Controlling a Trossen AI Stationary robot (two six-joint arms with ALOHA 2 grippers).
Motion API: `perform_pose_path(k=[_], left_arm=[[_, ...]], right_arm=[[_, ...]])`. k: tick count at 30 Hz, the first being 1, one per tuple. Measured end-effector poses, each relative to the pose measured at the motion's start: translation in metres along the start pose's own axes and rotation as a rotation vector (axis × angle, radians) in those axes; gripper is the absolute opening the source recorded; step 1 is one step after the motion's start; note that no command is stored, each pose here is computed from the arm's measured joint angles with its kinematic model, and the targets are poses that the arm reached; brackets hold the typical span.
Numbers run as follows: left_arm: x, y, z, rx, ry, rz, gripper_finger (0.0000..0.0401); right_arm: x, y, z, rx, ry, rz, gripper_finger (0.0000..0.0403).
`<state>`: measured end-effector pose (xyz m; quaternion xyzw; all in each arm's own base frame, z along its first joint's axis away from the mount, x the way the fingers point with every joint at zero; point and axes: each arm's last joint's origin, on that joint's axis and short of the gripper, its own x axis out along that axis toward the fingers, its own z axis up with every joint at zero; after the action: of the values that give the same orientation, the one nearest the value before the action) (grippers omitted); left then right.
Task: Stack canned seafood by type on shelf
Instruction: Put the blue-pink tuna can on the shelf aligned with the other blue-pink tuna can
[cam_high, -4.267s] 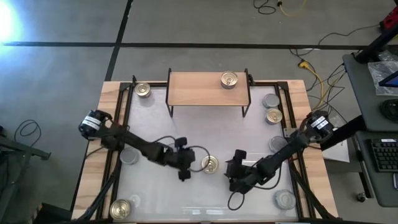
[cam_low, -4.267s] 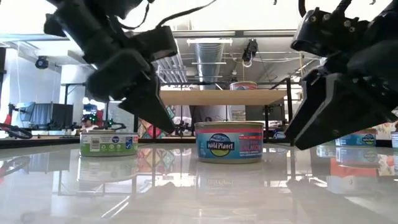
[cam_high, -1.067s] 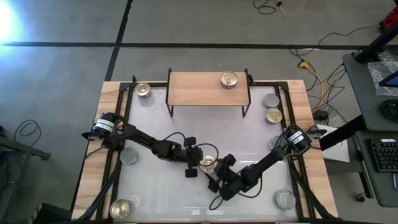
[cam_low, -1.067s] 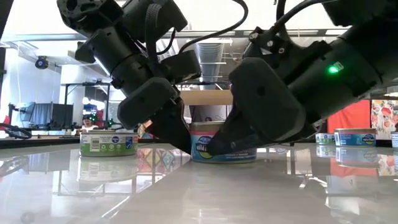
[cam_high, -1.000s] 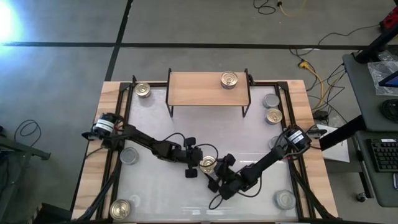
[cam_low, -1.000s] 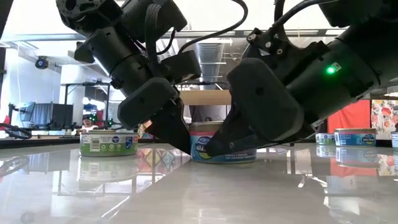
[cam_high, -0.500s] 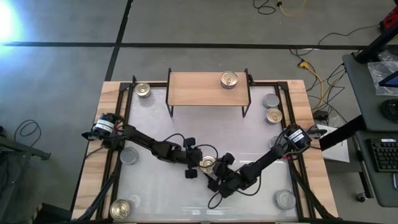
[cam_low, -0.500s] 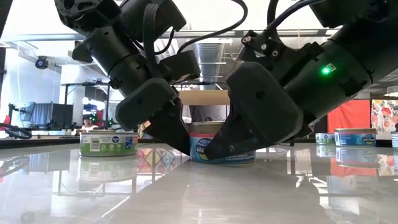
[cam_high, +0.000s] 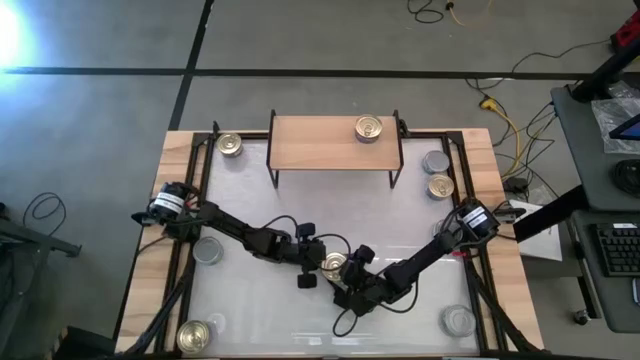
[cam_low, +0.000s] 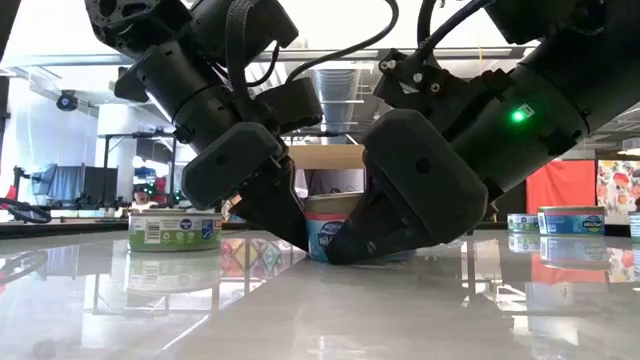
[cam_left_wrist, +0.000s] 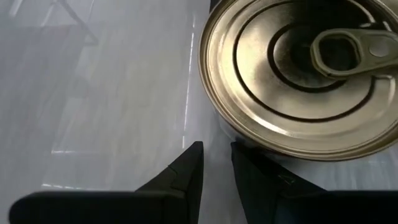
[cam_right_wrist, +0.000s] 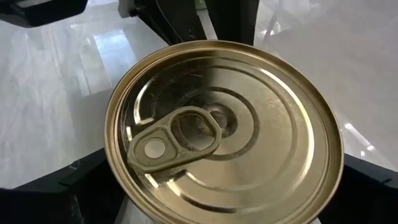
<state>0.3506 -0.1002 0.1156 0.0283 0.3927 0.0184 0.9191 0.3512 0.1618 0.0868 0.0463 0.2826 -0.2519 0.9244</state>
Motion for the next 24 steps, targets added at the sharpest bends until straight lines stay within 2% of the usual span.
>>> perform_pose_path(k=[13,19,24], left_arm=[[-0.005,-0.001,0.002,0.014,-0.003,0.003,0.0075],[-0.024,-0.009,0.007,0.032,-0.044,0.012,0.0075],[-0.056,-0.018,0.014,0.021,-0.143,-0.009,0.0076]], right_arm=[[-0.005,0.002,0.010,-0.010,0.004,0.042,0.0400],[-0.020,0.000,0.024,-0.051,0.024,0.104,0.0388],[-0.041,-0.009,0.043,-0.127,0.068,0.173,0.0374]])
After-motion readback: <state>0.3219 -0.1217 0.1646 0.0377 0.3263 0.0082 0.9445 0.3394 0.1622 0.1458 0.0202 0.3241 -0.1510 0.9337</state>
